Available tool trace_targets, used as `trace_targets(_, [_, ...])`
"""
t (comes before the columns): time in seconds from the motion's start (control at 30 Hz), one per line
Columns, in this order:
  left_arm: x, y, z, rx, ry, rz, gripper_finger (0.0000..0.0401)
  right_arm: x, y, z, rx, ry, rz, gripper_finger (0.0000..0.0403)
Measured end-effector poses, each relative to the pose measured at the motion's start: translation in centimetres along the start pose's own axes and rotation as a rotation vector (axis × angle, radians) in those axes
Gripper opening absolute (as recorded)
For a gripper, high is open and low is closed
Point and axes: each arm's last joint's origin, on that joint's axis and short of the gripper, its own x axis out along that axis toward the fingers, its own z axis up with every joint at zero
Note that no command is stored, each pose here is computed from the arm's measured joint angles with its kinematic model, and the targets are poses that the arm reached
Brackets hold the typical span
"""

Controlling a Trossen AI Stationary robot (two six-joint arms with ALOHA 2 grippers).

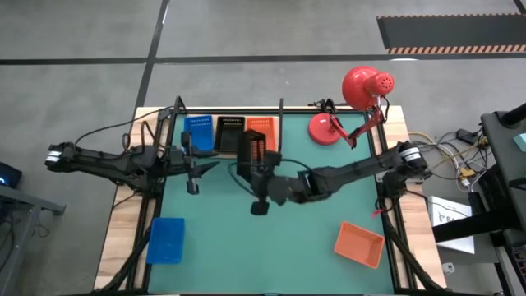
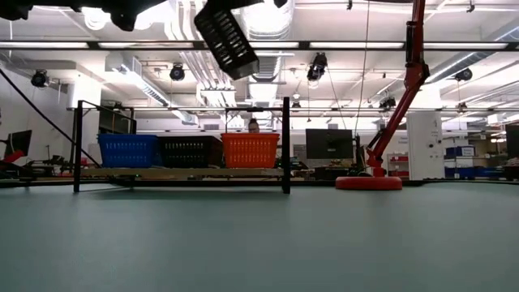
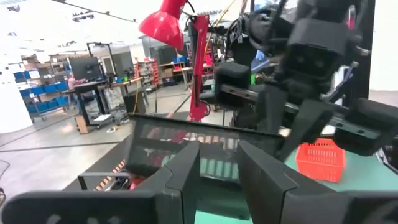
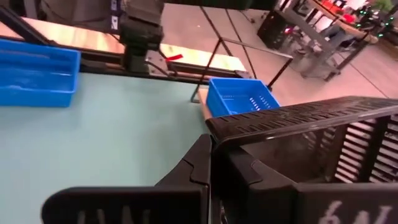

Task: Stack baskets on shelf by color
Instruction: Stack the black bin on top of the black bins on the shelf

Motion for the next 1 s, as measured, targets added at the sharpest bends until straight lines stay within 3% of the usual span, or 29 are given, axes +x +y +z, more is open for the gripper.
trace_targets(0.3, [-0.4, 0.1, 0.1, 0.010, 0.006, 0.001, 0.0091, 3.4, -4.2, -0.4, 0.019, 0.024, -0.094, 0.0009])
trace_targets(0.57, [-0.9, 0.4, 0.3, 0.023, -0.004, 0.006, 0.0091, 8.7, -7.6, -1.7, 0.161, -0.033, 0.077, 0.0009])
trace_targets(1.0, [-1.5, 0.5, 0.3, 0.050, 0.008, 0.011, 0.0091, 14.6, -10.0, -3.2, 0.145, 0.080, 0.018, 0.0009])
